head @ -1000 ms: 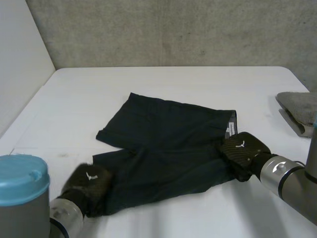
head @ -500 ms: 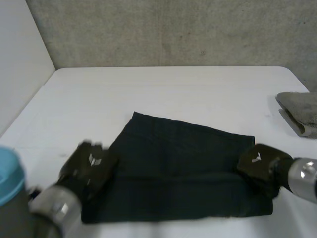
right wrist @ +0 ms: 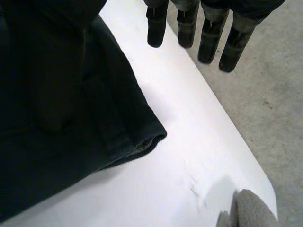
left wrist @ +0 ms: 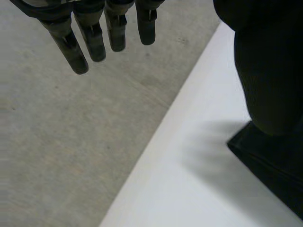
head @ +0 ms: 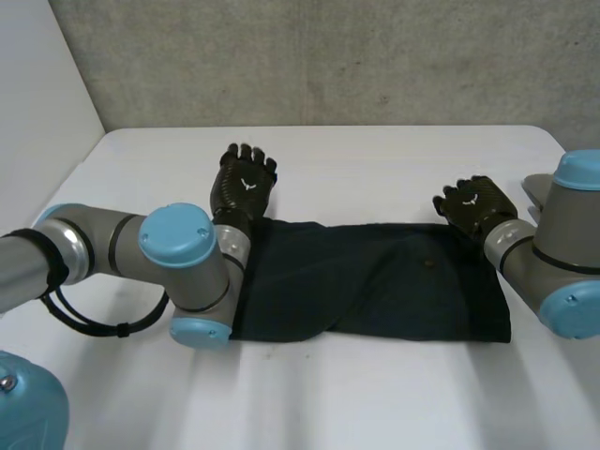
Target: Fold the laundry.
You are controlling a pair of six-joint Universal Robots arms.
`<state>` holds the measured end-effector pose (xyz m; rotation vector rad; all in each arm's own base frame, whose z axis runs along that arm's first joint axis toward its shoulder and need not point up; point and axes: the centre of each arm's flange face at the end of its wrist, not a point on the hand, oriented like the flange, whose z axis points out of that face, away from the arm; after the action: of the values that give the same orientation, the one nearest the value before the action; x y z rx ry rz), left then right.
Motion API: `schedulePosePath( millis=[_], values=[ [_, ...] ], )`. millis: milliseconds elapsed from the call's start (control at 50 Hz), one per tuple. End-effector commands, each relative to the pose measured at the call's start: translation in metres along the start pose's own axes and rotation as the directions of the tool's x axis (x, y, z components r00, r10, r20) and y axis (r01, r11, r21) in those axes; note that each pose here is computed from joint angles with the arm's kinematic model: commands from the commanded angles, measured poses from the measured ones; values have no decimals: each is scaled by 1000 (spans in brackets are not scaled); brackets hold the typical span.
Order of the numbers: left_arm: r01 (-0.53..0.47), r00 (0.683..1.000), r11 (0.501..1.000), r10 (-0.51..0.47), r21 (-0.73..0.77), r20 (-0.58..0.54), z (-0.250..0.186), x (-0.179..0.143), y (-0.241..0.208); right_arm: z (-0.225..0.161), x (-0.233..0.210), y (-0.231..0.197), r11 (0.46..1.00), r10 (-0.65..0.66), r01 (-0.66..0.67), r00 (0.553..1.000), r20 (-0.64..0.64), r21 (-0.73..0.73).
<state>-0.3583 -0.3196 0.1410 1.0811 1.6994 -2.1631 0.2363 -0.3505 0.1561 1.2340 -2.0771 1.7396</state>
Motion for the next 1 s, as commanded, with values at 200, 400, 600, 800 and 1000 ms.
schedulePosePath(
  millis=[200, 400, 600, 800, 1000],
  values=[
    [150, 988, 987, -152, 55, 40, -60, -53, -46, -91, 9, -9, 944, 327, -329, 942, 77, 7],
    [230, 973, 973, -230, -9, -6, -85, -45, -34, -103, -12, 34, 917, 396, -385, 909, 132, -104],
    [222, 975, 975, -223, -24, -18, -87, -40, -29, -79, -9, 62, 928, 365, -356, 927, 88, -109],
    [227, 973, 973, -228, -40, -22, -98, -49, -35, -104, 67, 50, 985, 125, -133, 989, -75, -109],
    [224, 974, 973, -226, -53, -24, -104, -52, -35, -105, 46, -26, 995, -94, 93, 995, 34, 45]
  ],
)
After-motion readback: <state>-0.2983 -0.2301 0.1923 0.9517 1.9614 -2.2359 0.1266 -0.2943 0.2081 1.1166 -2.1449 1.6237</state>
